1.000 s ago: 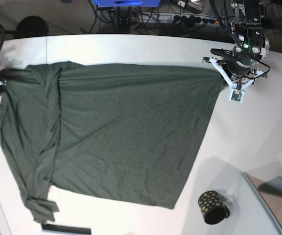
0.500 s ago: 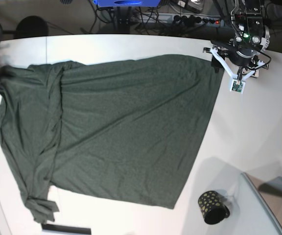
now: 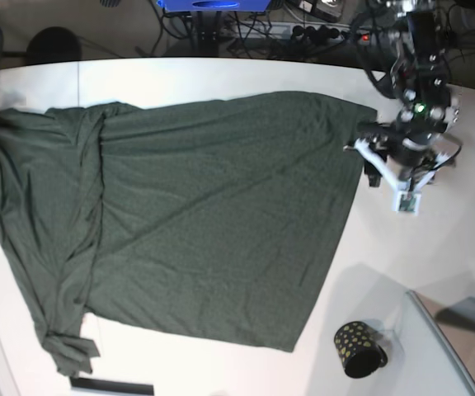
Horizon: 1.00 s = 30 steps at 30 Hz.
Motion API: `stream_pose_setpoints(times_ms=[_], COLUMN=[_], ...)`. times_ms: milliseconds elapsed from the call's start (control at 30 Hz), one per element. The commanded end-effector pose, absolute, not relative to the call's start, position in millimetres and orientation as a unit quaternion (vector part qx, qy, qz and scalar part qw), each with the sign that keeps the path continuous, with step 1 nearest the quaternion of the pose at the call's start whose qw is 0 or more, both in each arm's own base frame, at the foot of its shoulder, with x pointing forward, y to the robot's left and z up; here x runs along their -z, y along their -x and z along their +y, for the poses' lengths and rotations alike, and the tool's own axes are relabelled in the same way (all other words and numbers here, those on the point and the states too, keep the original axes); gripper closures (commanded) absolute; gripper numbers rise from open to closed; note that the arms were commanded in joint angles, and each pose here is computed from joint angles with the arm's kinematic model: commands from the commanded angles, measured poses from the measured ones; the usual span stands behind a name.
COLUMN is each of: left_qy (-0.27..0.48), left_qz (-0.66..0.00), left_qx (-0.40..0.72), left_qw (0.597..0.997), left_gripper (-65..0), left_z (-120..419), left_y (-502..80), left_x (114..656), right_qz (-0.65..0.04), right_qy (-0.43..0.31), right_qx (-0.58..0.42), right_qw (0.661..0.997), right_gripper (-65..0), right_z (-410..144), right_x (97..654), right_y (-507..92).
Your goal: Layout the t-shirt on the table in an organized manner, then fold the t-shirt properly
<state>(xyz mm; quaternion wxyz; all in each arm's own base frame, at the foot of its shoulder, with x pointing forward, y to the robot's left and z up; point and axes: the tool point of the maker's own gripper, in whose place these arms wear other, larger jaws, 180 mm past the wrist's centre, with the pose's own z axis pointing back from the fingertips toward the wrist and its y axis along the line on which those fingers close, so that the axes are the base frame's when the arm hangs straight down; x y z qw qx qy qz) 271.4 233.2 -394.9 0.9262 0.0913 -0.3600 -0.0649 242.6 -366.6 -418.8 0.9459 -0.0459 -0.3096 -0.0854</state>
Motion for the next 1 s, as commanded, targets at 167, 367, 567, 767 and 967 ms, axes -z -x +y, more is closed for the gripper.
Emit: stream_pose_setpoints(times_ms=[167, 367, 567, 767, 967], left_qy=[-0.055, -0.037, -0.075, -0.082, -0.084], left_qz=[-0.338, -0.336, -0.313, -0.3, -0.327], left_qx=[0.084, 0.084, 0.053, 0.06, 0.066], left_qw=[0.936, 0.937, 0.945, 0.948, 0.939], left_gripper=[0.0, 0.0, 0.0, 0.0, 0.0], left_z=[208, 203, 239, 249, 243], left_y=[-310, -293, -258, -232, -239], left_x=[429, 467, 499, 505, 486], right_qz=[-0.332, -0.339, -0.315, -0.323, -0.326], right_qy=[0.008, 0.002, 0.004, 0.043, 0.077], right_qx=[0.084, 0.098, 0.11, 0.143, 0.077], right_qw=[0.939, 0.936, 0.943, 0.935, 0.939], right_gripper=[-2.6, -0.3, -0.2, -0.6, -0.2], right_z=[-360, -375, -383, -402, -395], right_x=[440, 459, 478, 481, 478], right_y=[-298, -322, -325, -321, -331])
